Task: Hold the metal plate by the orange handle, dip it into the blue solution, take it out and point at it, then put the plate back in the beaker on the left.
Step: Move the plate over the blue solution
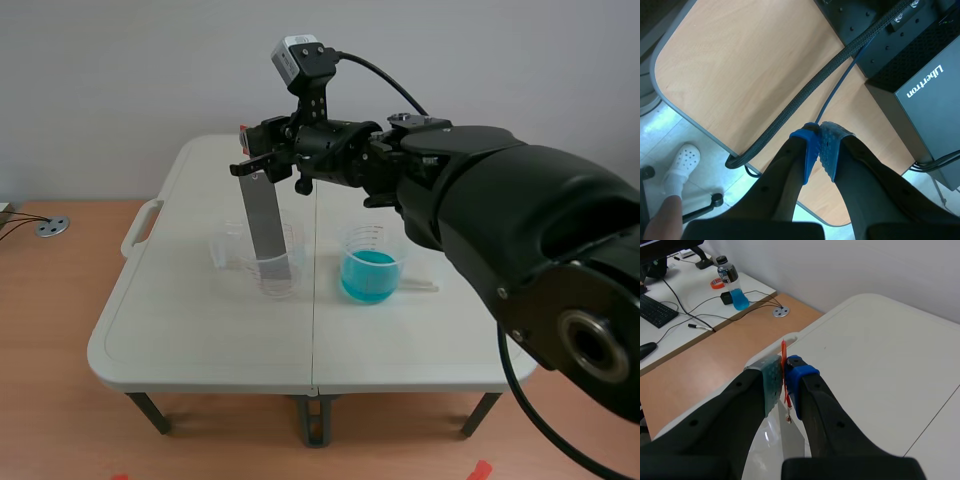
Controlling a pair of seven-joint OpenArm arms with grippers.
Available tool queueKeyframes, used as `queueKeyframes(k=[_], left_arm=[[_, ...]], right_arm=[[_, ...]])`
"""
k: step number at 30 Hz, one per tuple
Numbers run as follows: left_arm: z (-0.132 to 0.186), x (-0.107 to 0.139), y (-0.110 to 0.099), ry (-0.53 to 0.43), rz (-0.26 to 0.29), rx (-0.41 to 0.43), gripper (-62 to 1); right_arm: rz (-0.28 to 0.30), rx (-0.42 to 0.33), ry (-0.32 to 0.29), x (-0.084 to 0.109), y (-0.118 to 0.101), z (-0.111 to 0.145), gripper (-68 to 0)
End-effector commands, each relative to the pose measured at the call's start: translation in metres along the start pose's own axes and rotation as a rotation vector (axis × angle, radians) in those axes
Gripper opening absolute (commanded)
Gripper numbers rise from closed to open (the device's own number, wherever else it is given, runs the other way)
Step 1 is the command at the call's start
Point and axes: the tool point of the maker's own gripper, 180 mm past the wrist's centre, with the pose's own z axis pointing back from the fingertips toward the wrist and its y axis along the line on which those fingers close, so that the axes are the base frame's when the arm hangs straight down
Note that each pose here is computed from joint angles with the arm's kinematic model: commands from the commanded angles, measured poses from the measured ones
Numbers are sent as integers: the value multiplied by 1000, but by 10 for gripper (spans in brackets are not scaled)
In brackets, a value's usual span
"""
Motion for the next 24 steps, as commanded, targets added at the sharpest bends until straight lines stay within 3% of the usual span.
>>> queueKeyframes(k=[1, 24], left_arm=[[-1, 6, -3, -21, 6, -6, -591], [-1, 7, 1, -24, 4, 5, -590]], right_arm=[[34, 17, -59, 24, -1, 1, -662], [259, 109, -256, 88, 38, 52, -662]])
